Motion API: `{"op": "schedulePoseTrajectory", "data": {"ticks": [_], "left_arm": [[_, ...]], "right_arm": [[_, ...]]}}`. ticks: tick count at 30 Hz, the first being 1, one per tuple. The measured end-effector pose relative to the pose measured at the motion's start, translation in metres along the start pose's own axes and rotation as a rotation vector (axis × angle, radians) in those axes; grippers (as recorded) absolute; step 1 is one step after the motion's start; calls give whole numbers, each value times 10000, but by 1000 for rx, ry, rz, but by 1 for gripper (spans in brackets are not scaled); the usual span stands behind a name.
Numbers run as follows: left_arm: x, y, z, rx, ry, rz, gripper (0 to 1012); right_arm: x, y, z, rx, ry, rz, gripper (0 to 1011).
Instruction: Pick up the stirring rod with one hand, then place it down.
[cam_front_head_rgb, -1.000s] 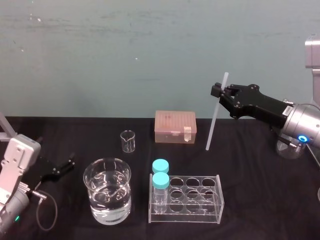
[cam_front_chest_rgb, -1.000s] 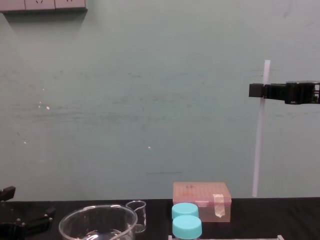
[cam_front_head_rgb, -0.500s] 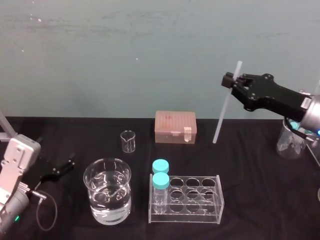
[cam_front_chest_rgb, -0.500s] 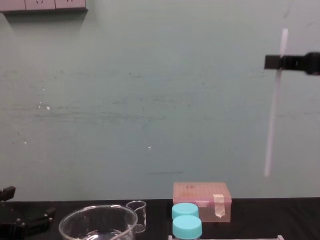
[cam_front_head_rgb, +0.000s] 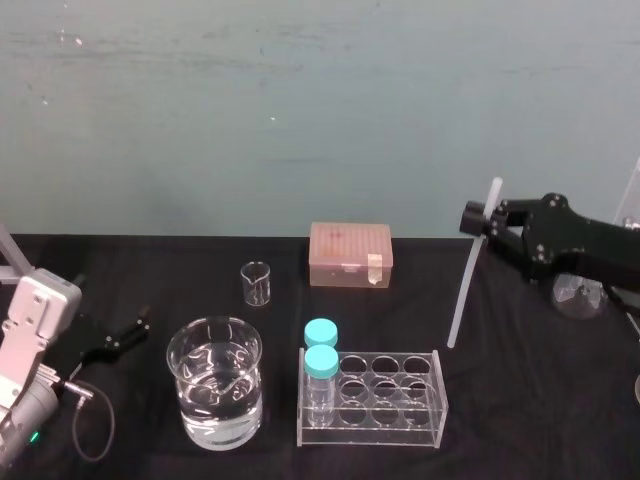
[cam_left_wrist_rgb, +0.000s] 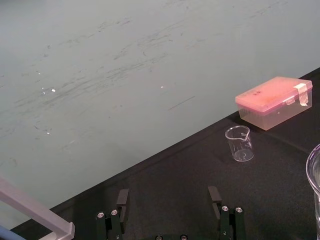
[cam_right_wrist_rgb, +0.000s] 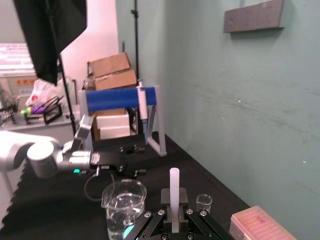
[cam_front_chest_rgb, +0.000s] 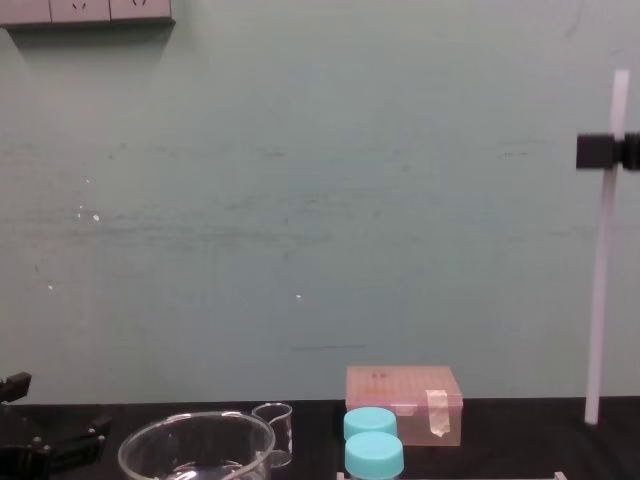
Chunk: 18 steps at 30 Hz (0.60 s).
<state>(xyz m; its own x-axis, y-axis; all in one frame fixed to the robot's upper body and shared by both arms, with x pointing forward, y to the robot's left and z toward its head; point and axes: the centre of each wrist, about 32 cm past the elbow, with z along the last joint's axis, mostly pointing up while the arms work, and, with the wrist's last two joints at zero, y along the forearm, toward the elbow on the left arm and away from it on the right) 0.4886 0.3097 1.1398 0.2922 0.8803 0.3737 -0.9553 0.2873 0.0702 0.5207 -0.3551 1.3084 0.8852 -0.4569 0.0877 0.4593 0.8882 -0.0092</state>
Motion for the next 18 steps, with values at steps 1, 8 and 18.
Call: {"op": "schedulePoseTrajectory", "data": {"ticks": [1,8,18], "left_arm": [[0,0,0,0,0,0,1005],[0,0,0,0,0,0,1005],[0,0,0,0,0,0,1005]], "right_arm": [[3,-3,-22,-3,-7,8,73],[42,34,-201,-11,-19,54,73],[58,109,-302,-18,-10,98,73]]}}
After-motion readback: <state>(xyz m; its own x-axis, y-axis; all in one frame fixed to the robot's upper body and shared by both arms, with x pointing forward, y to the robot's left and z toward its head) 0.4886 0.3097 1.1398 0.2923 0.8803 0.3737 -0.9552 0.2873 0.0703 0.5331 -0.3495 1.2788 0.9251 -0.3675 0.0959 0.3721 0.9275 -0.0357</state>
